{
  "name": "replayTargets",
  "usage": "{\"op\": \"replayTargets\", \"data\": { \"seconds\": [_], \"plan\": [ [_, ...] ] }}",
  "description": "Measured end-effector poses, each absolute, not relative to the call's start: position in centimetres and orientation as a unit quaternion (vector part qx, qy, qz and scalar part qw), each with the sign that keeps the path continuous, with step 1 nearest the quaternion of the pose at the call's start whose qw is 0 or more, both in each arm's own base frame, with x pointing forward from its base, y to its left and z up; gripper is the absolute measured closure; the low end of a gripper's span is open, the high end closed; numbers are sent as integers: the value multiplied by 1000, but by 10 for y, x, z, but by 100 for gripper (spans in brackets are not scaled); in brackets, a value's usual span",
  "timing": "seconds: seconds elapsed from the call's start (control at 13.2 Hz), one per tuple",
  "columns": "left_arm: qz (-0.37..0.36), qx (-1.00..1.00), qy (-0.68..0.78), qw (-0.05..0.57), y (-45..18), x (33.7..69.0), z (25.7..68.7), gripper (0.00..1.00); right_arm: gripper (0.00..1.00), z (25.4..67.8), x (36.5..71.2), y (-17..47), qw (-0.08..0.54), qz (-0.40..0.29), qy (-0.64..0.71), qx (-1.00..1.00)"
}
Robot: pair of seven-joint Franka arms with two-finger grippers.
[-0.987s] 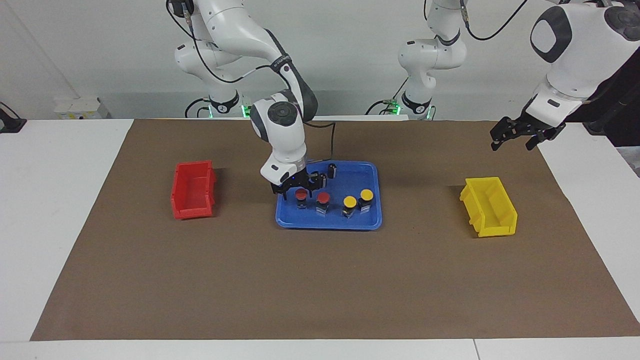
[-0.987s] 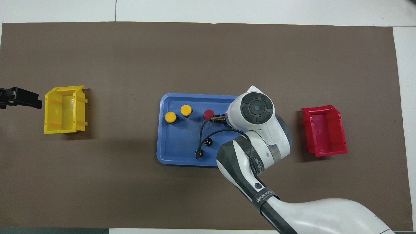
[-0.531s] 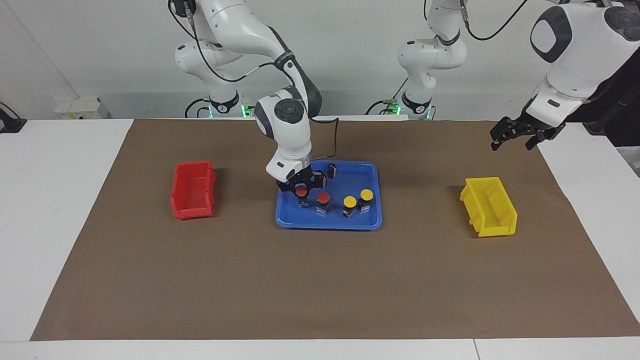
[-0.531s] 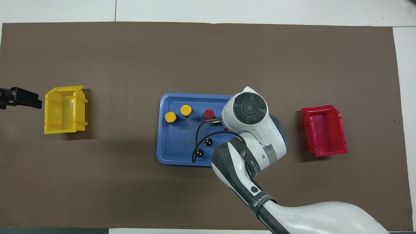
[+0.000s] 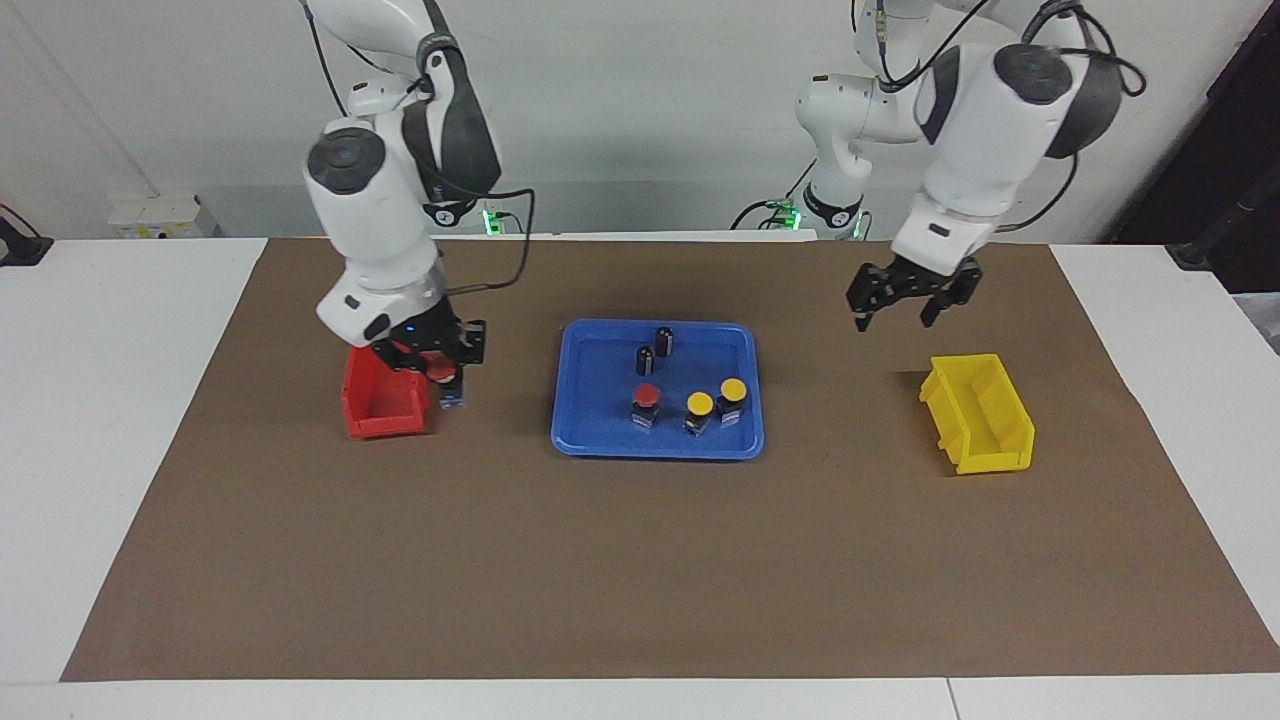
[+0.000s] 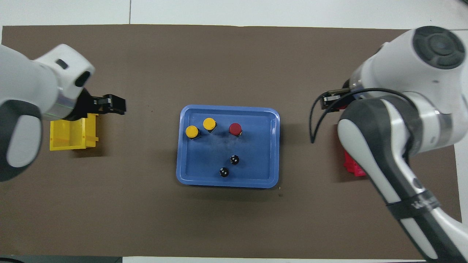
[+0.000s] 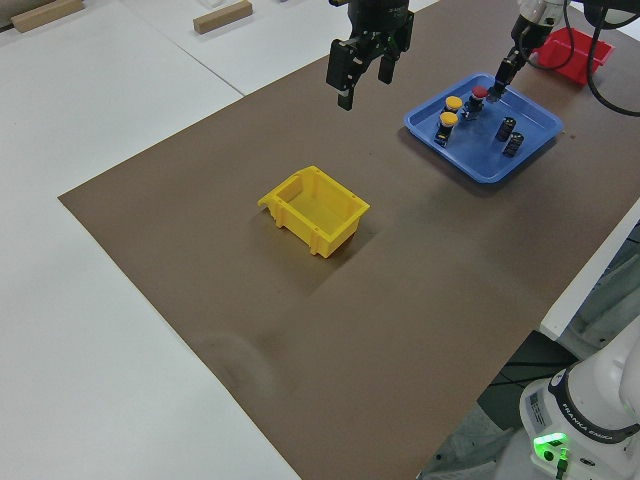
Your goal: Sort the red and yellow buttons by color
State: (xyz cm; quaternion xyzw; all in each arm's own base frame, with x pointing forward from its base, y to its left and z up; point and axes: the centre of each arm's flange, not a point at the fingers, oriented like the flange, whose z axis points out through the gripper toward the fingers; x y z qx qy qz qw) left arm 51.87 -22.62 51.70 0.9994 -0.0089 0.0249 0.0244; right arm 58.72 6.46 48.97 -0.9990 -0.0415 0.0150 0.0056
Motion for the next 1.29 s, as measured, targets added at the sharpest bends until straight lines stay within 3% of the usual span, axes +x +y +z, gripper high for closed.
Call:
{"op": "replayTargets", "data": {
  "seconds": [0.3,0.68,1.29],
  "plan": [
    [19,999,-13,34,-303,500,445,23,63,446,568,31,7,31,-62,-998],
    [13,999,-21,37,-332,502,388,25,63,405,541,-11,7,5,-85,-996],
    [13,999,-19,36,-328,498,370,25,63,361,494,-17,5,-4,-81,-997]
  ]
}}
